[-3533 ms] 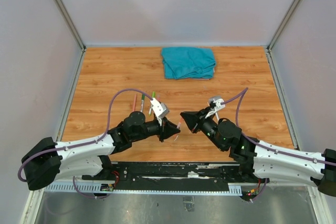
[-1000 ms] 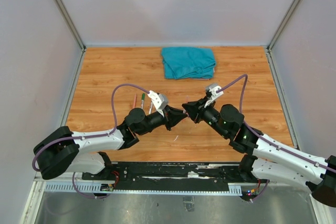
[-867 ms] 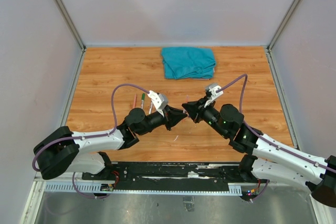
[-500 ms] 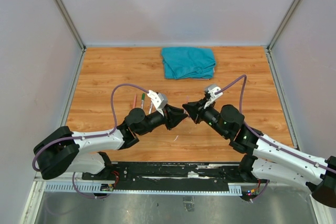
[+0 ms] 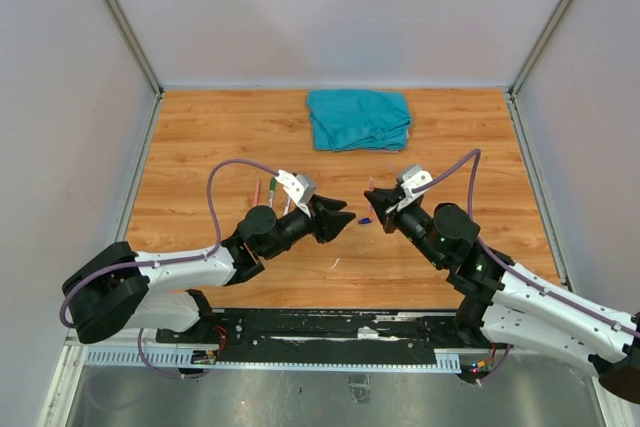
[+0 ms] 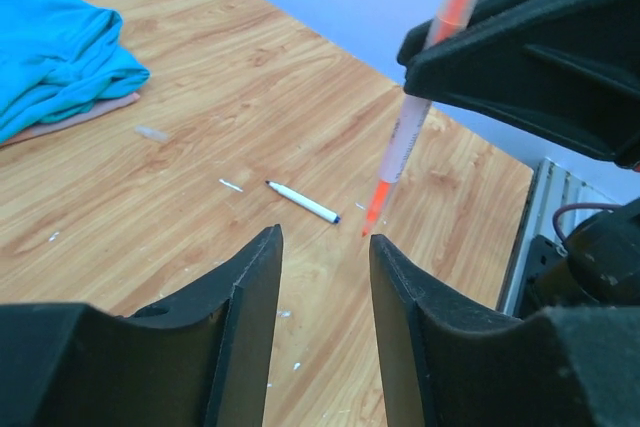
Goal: Insert the pens into the pen caps
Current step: Adjust the pen.
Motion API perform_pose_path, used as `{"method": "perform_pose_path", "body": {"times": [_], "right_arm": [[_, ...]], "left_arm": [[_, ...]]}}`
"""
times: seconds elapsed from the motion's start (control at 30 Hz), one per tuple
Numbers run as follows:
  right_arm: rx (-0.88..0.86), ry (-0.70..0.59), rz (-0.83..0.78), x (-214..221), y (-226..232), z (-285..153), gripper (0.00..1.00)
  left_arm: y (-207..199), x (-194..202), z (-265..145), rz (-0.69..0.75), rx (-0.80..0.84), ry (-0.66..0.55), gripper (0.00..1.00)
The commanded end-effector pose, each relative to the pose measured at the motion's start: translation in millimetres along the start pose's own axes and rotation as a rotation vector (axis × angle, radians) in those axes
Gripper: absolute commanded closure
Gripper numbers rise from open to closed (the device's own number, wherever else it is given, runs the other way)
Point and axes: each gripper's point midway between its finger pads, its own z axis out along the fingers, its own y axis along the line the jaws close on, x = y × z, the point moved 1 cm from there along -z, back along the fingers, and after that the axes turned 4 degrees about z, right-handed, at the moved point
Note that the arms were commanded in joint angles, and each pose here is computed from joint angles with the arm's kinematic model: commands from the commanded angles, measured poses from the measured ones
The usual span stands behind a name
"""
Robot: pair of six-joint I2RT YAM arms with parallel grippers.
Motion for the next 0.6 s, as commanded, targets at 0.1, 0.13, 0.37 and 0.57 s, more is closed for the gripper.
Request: {"method": "perform_pose_path", "body": {"times": [0.1,0.13,0.37,0.57], "right_arm": [[0.070,0.034,-0.211,6,-24,-4,0.99],[0.069,0.033,-0.228,5,-25,-4,0.99],[0.053,0.118,-0.276,8,-15,5,0.99],[-0.176,0.199,-0.641,34,42,6,0.99]], "left_arm": [[33,-26,-4,0.000,-0.217,-0.077,0.53],[38,-27,-6,0.001,-0.246,-0.077,0.53],[52,-34,-12,0.026,-0.335,-0.083,0.52],[58,-38,-16,0.027,-0.375,-0.087,0.52]]}}
